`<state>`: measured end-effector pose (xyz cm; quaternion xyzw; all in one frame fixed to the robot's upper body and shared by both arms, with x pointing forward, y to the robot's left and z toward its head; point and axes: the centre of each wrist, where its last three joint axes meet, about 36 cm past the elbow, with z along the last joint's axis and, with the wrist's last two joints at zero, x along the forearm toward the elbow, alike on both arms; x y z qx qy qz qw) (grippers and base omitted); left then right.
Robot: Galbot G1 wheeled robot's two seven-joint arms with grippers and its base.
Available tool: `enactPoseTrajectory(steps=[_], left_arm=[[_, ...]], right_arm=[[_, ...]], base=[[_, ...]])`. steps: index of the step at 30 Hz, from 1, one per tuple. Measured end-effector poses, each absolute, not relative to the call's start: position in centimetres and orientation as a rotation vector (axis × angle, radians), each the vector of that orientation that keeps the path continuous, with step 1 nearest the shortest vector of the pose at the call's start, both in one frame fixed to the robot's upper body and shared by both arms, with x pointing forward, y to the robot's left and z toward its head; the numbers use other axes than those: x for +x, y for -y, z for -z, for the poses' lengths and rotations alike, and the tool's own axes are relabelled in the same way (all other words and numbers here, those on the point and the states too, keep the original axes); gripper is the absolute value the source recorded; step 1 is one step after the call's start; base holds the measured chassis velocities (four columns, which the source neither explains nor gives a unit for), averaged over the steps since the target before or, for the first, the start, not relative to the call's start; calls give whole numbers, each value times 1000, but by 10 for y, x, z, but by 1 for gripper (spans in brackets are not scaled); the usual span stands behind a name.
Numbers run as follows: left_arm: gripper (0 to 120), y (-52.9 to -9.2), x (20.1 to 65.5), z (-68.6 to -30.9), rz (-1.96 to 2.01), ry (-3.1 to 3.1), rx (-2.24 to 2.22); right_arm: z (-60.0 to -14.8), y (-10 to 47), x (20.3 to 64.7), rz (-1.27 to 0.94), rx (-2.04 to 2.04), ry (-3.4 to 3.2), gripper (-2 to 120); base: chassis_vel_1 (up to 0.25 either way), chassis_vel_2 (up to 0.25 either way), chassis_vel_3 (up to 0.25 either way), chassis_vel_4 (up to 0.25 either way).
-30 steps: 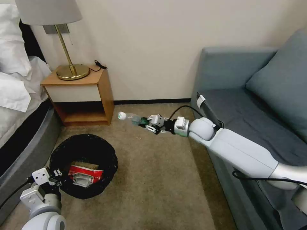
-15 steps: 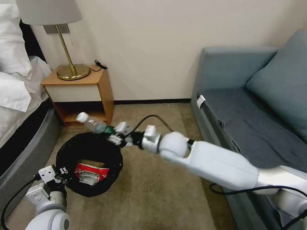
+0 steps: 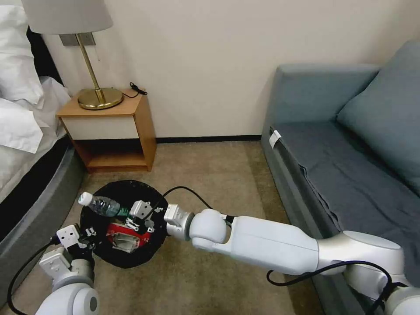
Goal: Pick up the trash bin, then pick up the garbage on the floor and place it into the trash bin.
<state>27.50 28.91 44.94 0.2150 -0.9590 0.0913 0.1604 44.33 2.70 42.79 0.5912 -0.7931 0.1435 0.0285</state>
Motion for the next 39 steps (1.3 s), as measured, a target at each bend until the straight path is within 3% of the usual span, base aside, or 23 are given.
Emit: enactPoseTrajectory(steps=[6,15,19,26,39], left_arm=[[2,-288,275,-452,-272,2741,607],[2,-288,274,-454,-286,2737,603],[2,-289,273,-455,-289,2737,603],[2,-288,273,-457,-299,2738,600],[2,-289,274,-455,-350,2705,609]], right_arm=[[-422,-24,446,-467,1788,2460,17],[-426,-15,451,-463,1746,2490,47],[-432,-14,453,-463,1751,2499,67],[-435,-15,452,-463,1763,2497,88],[-470,-1,469,-444,1742,2609,86]], base=[[0,0,0,0],[0,0,0,0],[0,0,0,0],[0,0,0,0],[0,0,0,0]])
